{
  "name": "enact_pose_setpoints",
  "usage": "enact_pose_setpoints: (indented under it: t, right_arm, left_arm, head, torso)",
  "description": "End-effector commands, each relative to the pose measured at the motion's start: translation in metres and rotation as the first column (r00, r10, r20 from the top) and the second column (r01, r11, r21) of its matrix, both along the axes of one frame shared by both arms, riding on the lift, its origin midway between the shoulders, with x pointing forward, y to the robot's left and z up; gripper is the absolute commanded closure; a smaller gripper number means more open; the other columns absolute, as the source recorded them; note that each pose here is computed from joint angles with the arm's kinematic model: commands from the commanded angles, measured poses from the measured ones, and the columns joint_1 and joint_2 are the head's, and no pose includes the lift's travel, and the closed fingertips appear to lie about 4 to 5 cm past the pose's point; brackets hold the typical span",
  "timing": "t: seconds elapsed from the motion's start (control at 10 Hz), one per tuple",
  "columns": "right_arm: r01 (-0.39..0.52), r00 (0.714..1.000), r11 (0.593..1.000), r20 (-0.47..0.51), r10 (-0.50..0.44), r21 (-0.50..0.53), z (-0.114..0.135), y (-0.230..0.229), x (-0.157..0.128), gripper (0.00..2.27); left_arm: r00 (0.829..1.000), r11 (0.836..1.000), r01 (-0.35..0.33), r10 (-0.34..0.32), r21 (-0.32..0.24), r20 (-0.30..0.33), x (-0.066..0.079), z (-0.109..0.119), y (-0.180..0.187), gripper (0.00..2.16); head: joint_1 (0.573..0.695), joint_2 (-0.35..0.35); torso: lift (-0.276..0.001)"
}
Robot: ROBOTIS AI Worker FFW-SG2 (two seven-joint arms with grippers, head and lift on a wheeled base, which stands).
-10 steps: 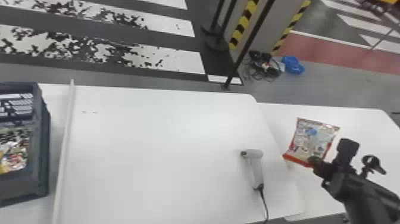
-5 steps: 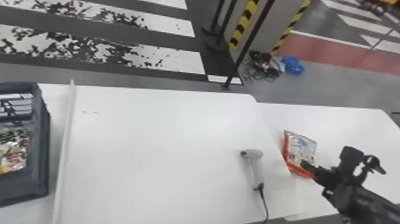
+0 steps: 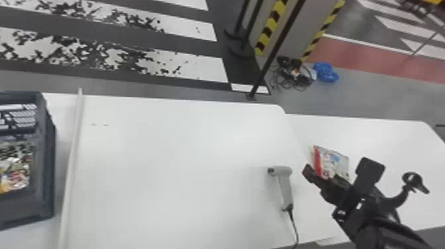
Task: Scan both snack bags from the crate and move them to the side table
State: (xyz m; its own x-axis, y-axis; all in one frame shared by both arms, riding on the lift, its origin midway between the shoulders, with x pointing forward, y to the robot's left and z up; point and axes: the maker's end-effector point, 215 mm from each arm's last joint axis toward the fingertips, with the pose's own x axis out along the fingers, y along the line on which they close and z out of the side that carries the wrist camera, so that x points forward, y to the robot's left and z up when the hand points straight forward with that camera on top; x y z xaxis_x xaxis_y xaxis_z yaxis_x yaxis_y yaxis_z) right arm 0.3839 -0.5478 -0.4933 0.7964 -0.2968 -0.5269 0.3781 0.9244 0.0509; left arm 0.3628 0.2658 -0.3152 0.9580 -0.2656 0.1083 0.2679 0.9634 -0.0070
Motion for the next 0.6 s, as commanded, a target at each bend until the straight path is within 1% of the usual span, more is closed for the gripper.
enact_pose_setpoints:
  t: [0.0, 0.1, 0.2, 0.3, 0.4, 0.5]
  right_arm:
    - [-0.097, 0.992, 0.994, 0.088, 0.093, 0.041, 0.028, 0.063, 0.009, 0.06]
    - [-0.191, 0.968, 0.979, 0.180, 0.175, 0.076, 0.052, 0.112, 0.015, 0.06]
    - [-0.248, 0.948, 0.963, 0.233, 0.218, 0.107, 0.069, 0.154, 0.017, 0.06]
    - [-0.308, 0.927, 0.940, 0.266, 0.262, 0.147, 0.077, 0.191, 0.019, 0.06]
    - [-0.359, 0.908, 0.918, 0.292, 0.301, 0.168, 0.082, 0.219, 0.020, 0.06]
    - [-0.384, 0.897, 0.905, 0.307, 0.318, 0.183, 0.087, 0.242, 0.018, 0.06]
  left_arm:
    - [1.000, 1.000, -0.001, 0.001, -0.009, -0.012, 0.000, -0.002, 0.000, 0.07]
    - [1.000, 1.000, 0.004, -0.004, -0.011, -0.020, -0.001, -0.005, -0.001, 0.07]
    - [0.999, 1.000, 0.008, -0.008, -0.012, -0.033, -0.001, -0.008, -0.004, 0.07]
    - [0.997, 1.000, 0.016, -0.017, -0.008, -0.079, 0.001, -0.018, -0.008, 0.07]
    - [0.982, 1.000, 0.019, -0.020, -0.008, -0.188, 0.004, -0.040, -0.011, 0.07]
    - [0.980, 1.000, 0.015, -0.017, -0.014, -0.198, 0.004, -0.040, -0.013, 0.07]
  head:
    - [0.695, -0.350]
    - [0.695, -0.350]
    - [0.695, -0.320]
    - [0.695, -0.251]
    - [0.695, -0.184]
    - [0.695, -0.135]
  torso:
    - [-0.029]
    - [-0.029]
    - [-0.029]
    - [-0.029]
    - [-0.029]
    - [-0.029]
